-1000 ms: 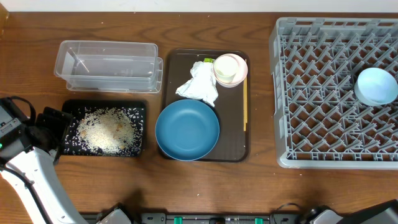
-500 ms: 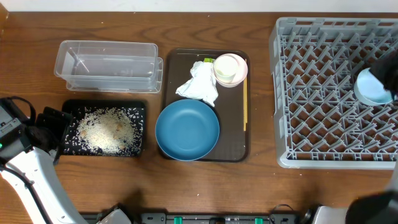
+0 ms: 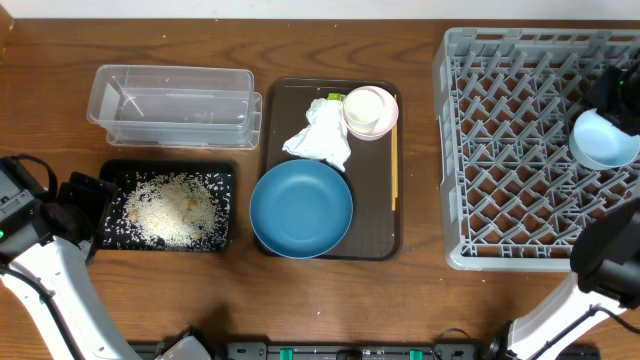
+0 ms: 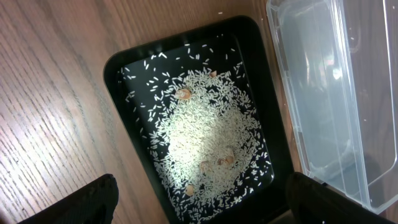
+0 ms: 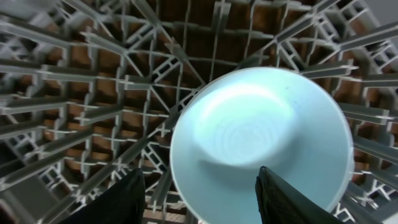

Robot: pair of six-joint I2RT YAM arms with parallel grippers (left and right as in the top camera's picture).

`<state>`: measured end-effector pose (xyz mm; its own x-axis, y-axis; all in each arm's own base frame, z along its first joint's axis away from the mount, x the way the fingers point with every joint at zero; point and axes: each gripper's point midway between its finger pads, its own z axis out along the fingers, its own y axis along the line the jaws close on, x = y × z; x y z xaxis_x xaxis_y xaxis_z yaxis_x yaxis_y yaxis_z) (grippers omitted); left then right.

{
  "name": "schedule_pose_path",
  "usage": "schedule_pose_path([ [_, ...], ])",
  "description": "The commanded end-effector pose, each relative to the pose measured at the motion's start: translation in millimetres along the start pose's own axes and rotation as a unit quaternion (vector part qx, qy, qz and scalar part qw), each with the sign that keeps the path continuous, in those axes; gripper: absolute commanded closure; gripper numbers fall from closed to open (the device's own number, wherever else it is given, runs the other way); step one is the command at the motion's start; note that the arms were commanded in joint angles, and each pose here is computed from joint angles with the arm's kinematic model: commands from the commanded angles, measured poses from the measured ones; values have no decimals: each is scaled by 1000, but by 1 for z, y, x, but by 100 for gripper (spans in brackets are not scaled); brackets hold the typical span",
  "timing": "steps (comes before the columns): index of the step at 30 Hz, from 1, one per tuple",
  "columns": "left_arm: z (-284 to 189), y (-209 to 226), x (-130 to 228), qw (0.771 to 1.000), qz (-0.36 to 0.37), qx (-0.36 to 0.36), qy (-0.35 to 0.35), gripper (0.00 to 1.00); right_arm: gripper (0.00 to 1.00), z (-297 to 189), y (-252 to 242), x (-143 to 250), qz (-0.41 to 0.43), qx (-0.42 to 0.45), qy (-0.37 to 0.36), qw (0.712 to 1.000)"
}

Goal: Sort waste into correct bins and load items into the dishwasher rack
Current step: 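Open the right gripper and lift away from the bowl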

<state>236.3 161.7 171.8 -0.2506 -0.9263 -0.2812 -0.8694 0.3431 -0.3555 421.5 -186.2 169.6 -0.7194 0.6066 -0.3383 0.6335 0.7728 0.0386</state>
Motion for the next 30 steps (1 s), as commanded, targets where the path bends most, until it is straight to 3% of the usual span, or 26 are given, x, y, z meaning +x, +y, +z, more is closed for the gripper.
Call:
schedule_pose_path([
  [1, -4, -2, -4, 1000, -6, 3, -5, 11, 45, 4, 2, -4, -12, 7, -2, 1000],
  [16, -4, -2, -4, 1000, -5, 3, -5, 11, 51, 54, 28, 18, -47, 17, 52, 997],
  [22, -4, -2, -4, 1000, -5, 3, -5, 11, 62, 53, 25, 19, -51, 37, 48, 997],
  [26, -4, -2, -4, 1000, -5, 3, -5, 11, 73, 51, 23, 22, -52, 40, 55, 996],
  [30, -4, -2, -4, 1000, -5, 3, -5, 11, 99, 46, 22, 23, -52, 40, 56, 996],
])
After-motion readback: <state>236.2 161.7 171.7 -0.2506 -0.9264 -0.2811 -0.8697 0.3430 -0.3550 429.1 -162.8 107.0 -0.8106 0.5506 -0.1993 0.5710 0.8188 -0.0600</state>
